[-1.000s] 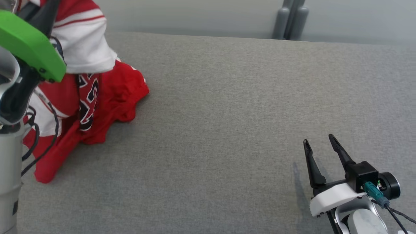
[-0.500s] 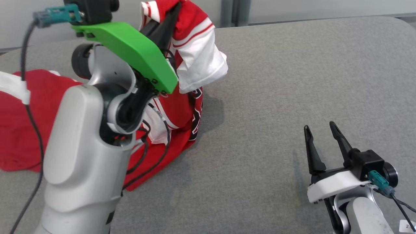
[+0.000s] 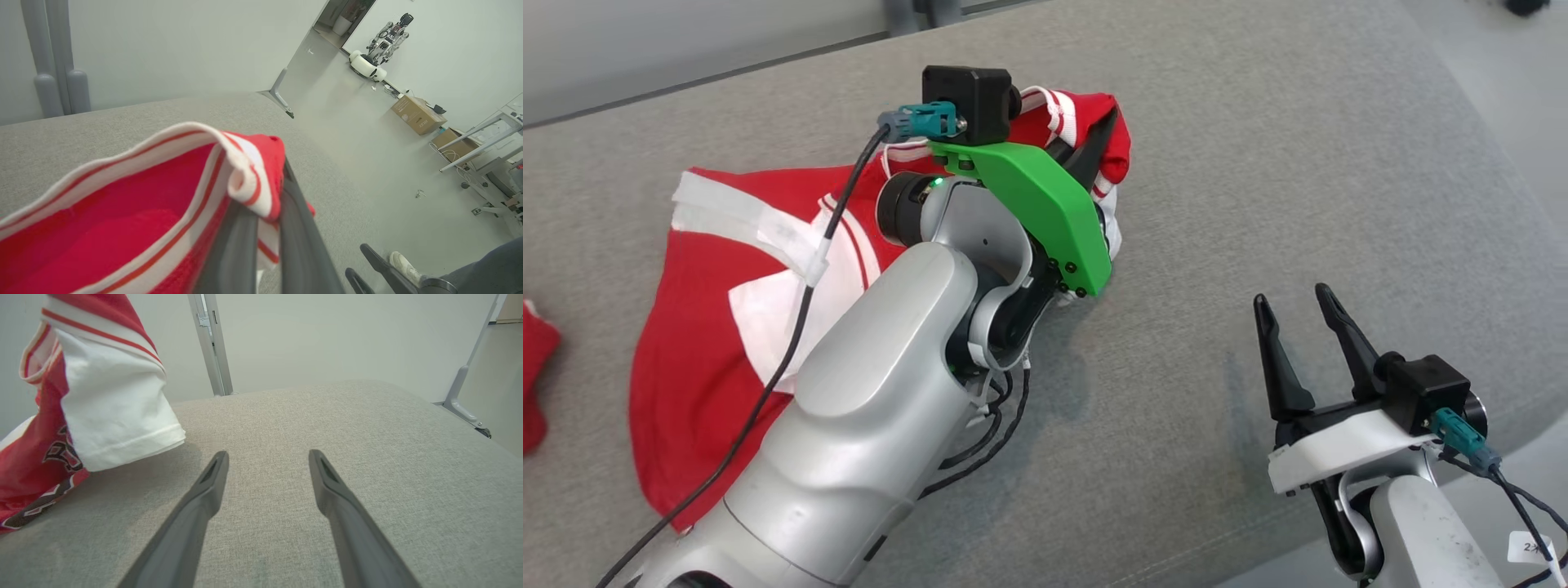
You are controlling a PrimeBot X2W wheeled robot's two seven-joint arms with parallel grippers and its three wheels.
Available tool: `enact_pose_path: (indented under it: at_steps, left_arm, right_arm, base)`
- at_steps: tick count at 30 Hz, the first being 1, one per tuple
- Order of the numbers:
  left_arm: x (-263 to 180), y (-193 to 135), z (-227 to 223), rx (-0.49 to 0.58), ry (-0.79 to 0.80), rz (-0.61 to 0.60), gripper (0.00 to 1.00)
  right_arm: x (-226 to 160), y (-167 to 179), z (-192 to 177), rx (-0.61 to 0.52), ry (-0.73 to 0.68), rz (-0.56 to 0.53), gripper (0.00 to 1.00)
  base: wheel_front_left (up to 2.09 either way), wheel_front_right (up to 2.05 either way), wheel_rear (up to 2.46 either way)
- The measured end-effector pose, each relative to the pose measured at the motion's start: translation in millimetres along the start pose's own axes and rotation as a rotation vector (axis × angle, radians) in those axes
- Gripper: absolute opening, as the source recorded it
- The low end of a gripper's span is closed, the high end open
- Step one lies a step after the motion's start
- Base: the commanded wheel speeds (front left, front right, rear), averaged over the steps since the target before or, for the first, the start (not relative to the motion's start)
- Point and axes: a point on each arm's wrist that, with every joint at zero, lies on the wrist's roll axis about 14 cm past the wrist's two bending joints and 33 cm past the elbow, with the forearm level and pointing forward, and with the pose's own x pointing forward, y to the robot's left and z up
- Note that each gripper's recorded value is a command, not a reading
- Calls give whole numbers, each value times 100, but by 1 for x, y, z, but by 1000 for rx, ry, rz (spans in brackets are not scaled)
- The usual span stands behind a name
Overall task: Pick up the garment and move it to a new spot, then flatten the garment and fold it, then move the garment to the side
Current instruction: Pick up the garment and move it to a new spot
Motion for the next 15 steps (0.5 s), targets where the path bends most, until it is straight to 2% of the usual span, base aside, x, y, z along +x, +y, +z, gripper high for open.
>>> enact_pose_path:
  at_steps: [2,4,5,10,13,15]
  left_arm:
    - [12,-4,-9,-14,5,-16,0]
    - [22,-11,-18,-31,10,-46,45]
    - [27,-15,-26,-46,28,-63,99]
    - [35,-37,-64,-95,129,-139,100]
    - [28,-63,-70,-156,167,-238,100]
    - [21,-75,-75,-161,187,-275,100]
  right_arm:
    - [-6,-10,-1,-1,8,-32,100]
    - [-13,-21,-3,-5,17,-68,100]
    - [-16,-26,-3,-8,22,-83,100]
    - [-29,-49,-6,-33,42,-158,100]
    - [-30,-50,-9,-50,53,-158,100]
    - [-29,-48,-11,-62,59,-151,100]
  base:
    - [0,0,0]
    - [0,0,0]
    - [0,0,0]
    - [0,0,0]
    - [0,0,0]
    - [0,0,0]
